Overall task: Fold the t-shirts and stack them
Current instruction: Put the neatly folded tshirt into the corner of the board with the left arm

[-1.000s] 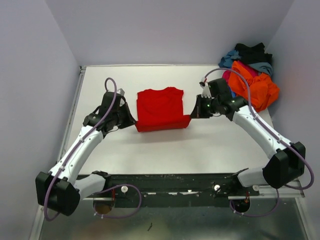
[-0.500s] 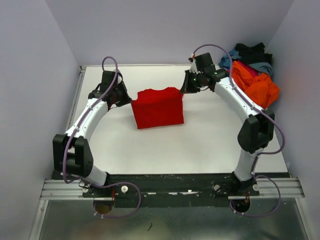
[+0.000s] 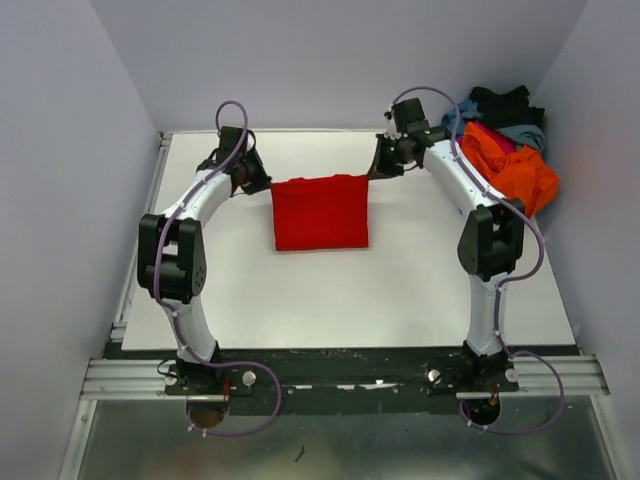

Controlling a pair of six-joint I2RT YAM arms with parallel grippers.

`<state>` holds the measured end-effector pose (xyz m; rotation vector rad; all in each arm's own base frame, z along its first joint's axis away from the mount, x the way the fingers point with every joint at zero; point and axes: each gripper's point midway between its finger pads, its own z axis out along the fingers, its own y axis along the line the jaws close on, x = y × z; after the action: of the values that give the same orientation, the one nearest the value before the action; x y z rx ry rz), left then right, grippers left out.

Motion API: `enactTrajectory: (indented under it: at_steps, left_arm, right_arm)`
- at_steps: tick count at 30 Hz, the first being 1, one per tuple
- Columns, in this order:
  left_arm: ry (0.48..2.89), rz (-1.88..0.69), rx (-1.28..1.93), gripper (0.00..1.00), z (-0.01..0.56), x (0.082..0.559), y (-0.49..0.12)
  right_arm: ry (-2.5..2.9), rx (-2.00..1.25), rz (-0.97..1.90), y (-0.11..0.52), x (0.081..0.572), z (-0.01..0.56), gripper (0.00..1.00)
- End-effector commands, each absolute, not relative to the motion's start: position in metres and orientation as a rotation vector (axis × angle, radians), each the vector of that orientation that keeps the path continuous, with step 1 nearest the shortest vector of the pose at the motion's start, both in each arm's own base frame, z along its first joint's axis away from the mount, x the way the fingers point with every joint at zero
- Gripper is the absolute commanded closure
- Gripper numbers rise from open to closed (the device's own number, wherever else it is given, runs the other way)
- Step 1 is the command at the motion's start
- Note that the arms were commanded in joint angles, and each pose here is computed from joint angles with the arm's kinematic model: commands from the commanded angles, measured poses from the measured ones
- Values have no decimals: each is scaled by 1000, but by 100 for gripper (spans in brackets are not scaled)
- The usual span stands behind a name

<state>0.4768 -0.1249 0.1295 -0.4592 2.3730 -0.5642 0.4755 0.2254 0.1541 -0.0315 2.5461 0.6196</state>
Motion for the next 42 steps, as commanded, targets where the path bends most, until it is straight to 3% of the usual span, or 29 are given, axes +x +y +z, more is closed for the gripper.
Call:
enactTrajectory:
  at_steps: [1,17,18,19,20,21,22,23,27,33,42]
  left_arm:
    - [2307,-584,-457,100,150,500,-125]
    - [2308,-572,-482,100,132,546,-129]
    - [2304,-561,-492,92,130,546,-127]
    - [2298,-549,-497,68,130,547,-125]
    - [2291,-543,-494,37,130,549,-124]
    - [2284,-542,-489,21,131,549,-124]
    - [2273,-534,-480,11,132,550,-122]
    - [2257,-523,-468,4,137,551,-120]
    - [2239,-468,-471,4,138,536,-109]
    - [2319,-487,-521,22,92,498,-110]
    - [2383,-589,-518,27,46,489,-131]
  right_arm:
    - [2539,8,640,217,493,156,99]
    - [2495,55,755,224,546,131,99]
    - [2496,55,770,227,549,125,95]
    - [2483,55,780,229,552,125,83]
    - [2485,80,766,227,555,120,56]
    - [2479,92,747,224,558,120,36]
    - [2476,100,732,222,559,119,27]
    - [2463,98,724,220,559,123,26]
    - [2422,89,692,212,551,132,26]
    - [2407,87,702,206,521,132,27]
    - [2359,104,736,203,498,142,28]
